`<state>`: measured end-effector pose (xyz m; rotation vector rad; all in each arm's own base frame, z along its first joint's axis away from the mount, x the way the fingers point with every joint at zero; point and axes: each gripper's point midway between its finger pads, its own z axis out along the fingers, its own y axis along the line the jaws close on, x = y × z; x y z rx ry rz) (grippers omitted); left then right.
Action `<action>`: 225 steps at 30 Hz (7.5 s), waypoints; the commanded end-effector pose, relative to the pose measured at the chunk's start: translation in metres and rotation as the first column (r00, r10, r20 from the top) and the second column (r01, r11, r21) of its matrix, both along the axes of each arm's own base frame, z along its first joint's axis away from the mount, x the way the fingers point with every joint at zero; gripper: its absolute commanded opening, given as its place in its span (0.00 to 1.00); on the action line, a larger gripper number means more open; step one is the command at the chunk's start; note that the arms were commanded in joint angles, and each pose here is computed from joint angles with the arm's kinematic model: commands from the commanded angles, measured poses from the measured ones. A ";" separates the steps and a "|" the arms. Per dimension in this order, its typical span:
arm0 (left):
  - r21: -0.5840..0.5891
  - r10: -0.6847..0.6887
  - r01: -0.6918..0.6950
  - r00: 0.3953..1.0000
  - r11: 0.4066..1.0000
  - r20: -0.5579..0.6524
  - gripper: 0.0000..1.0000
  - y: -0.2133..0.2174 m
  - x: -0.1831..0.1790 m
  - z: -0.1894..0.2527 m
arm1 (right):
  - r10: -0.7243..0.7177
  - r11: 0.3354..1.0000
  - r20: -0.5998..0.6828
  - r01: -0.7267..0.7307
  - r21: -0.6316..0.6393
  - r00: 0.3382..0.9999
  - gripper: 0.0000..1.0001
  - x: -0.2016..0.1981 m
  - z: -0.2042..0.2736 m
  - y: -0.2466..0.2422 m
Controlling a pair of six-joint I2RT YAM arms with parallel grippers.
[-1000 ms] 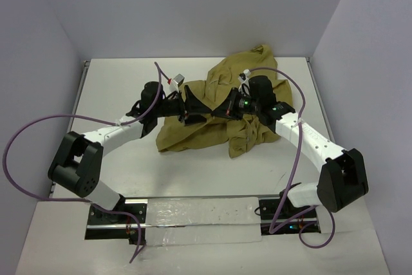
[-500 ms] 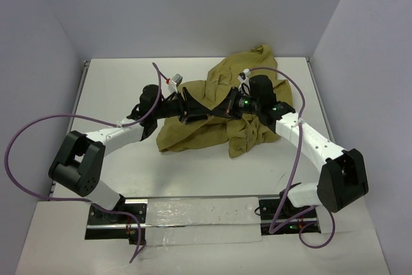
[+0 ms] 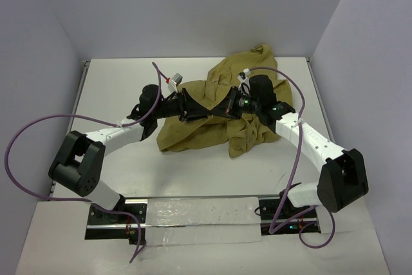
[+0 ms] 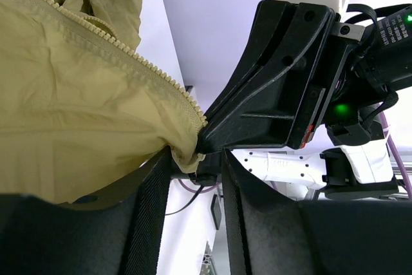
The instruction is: Zip up the jacket
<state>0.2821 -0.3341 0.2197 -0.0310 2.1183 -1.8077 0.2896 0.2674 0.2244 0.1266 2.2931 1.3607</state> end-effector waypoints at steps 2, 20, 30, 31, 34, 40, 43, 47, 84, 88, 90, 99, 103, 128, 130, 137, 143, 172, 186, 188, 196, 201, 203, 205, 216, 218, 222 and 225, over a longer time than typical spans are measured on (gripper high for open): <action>-0.040 -0.005 0.008 0.997 0.999 0.076 0.41 -0.004 0.002 0.017 | 0.000 0.999 0.079 -0.004 0.049 0.997 0.00 0.004 0.027 0.001; -0.051 -0.008 0.012 0.996 0.999 0.087 0.27 -0.003 0.000 0.021 | 0.010 0.997 0.061 -0.014 0.075 0.998 0.00 0.002 0.027 0.004; -0.053 0.001 0.002 0.997 0.999 0.074 0.00 -0.002 0.000 0.021 | 0.018 0.993 0.040 -0.022 0.113 0.999 0.00 0.002 0.028 0.007; -0.053 0.005 -0.001 0.997 0.999 0.071 0.00 -0.002 0.000 0.020 | 0.020 0.993 0.031 -0.023 0.116 0.999 0.00 0.001 0.027 0.008; -0.068 0.009 -0.004 0.998 0.998 0.060 0.00 -0.001 -0.002 0.020 | 0.031 0.989 -0.002 -0.031 0.146 1.000 0.00 -0.002 0.025 0.010; -0.072 0.019 -0.016 0.999 0.997 0.043 0.00 0.002 -0.004 0.017 | 0.027 0.990 0.021 -0.029 0.141 0.999 0.42 0.002 0.030 0.009; -0.050 0.029 -0.027 0.999 0.998 0.040 0.00 0.005 -0.002 0.013 | -0.008 0.999 0.053 0.005 0.047 0.999 0.62 0.007 0.028 -0.001; -0.032 0.034 -0.032 0.998 0.999 0.045 0.00 0.010 -0.001 0.011 | -0.072 0.995 0.090 0.078 -0.061 0.993 0.67 0.012 0.029 -0.024; -0.014 0.135 -0.134 0.989 0.991 0.054 0.00 0.018 0.015 0.018 | -0.333 0.678 0.031 0.262 -0.687 0.942 0.48 0.008 -0.131 -0.150; -0.011 0.130 -0.129 0.990 0.992 0.051 0.00 0.017 0.014 0.017 | -0.331 0.753 0.015 0.274 -0.598 0.943 0.49 0.004 -0.129 -0.145; -0.009 0.128 -0.128 0.990 0.992 0.052 0.00 0.017 0.014 0.016 | -0.328 0.770 0.004 0.270 -0.578 0.945 0.49 0.004 -0.132 -0.144; -0.010 0.125 -0.125 0.990 0.992 0.057 0.00 0.016 0.014 0.018 | -0.286 0.812 0.007 0.246 -0.530 0.958 0.59 0.009 -0.135 -0.133; -0.008 0.126 -0.126 0.990 0.992 0.055 0.00 0.017 0.014 0.017 | -0.272 0.825 0.007 0.237 -0.513 0.962 0.60 0.009 -0.135 -0.130; 0.018 0.079 -0.080 0.995 0.997 0.067 0.00 0.002 0.014 0.024 | -0.264 0.851 0.068 0.266 -0.453 0.962 0.82 0.007 -0.148 -0.126; 0.021 0.075 -0.077 0.995 0.997 0.066 0.00 0.001 0.014 0.024 | -0.251 0.858 0.084 0.262 -0.442 0.964 0.82 0.007 -0.144 -0.124; 0.022 0.068 -0.069 0.996 0.997 0.062 0.00 -0.005 0.012 0.023 | -0.162 0.901 0.177 0.219 -0.374 0.971 0.81 0.003 -0.123 -0.111; 0.023 0.059 -0.060 0.997 0.998 0.059 0.00 -0.008 0.010 0.022 | -0.139 0.910 0.211 0.209 -0.358 0.968 0.81 -0.003 -0.115 -0.110; 0.026 0.045 -0.046 0.998 0.999 0.055 0.00 -0.016 0.009 0.021 | -0.148 0.867 0.229 0.237 -0.438 0.962 0.81 0.006 -0.124 -0.123; 0.026 0.030 -0.032 0.998 0.999 0.052 0.00 -0.022 0.006 0.020 | -0.044 0.938 0.205 0.111 -0.329 0.978 0.84 0.002 -0.130 -0.093; 0.025 0.028 -0.029 0.998 0.999 0.055 0.00 -0.022 0.006 0.021 | -0.035 0.938 0.204 0.102 -0.330 0.978 0.84 0.000 -0.131 -0.093; 0.023 0.021 -0.022 0.998 0.999 0.051 0.00 -0.024 0.006 0.021 | -0.001 0.940 0.200 0.069 -0.334 0.980 0.78 -0.017 -0.131 -0.094; 0.025 0.018 -0.019 0.999 1.000 0.051 0.00 -0.026 0.006 0.020 | 0.016 0.941 0.197 0.052 -0.333 0.980 0.68 -0.023 -0.131 -0.091; 0.025 0.016 -0.017 0.999 1.000 0.049 0.00 -0.027 0.006 0.020 | 0.021 0.942 0.200 0.048 -0.332 0.980 0.63 -0.023 -0.130 -0.090; 0.027 0.015 -0.016 0.999 1.000 0.049 0.00 -0.028 0.006 0.019 | 0.028 0.942 0.205 0.042 -0.333 0.978 0.54 -0.024 -0.129 -0.088; 0.027 0.015 -0.016 0.999 1.000 0.047 0.00 -0.028 0.006 0.018 | 0.027 0.916 0.179 0.047 -0.398 0.983 0.46 -0.021 -0.144 -0.090; 0.027 0.015 -0.016 0.999 1.000 0.047 0.00 -0.028 0.006 0.018 | 0.023 0.911 0.177 0.052 -0.409 0.984 0.50 -0.021 -0.146 -0.091; 0.029 0.015 -0.017 0.999 0.999 0.044 0.00 -0.028 0.005 0.016 | 0.036 0.906 0.181 0.044 -0.422 0.983 0.58 -0.022 -0.144 -0.089; 0.027 0.015 -0.016 0.999 0.999 0.044 0.00 -0.028 0.005 0.016 | 0.076 0.906 0.185 0.010 -0.424 0.980 0.58 -0.025 -0.139 -0.077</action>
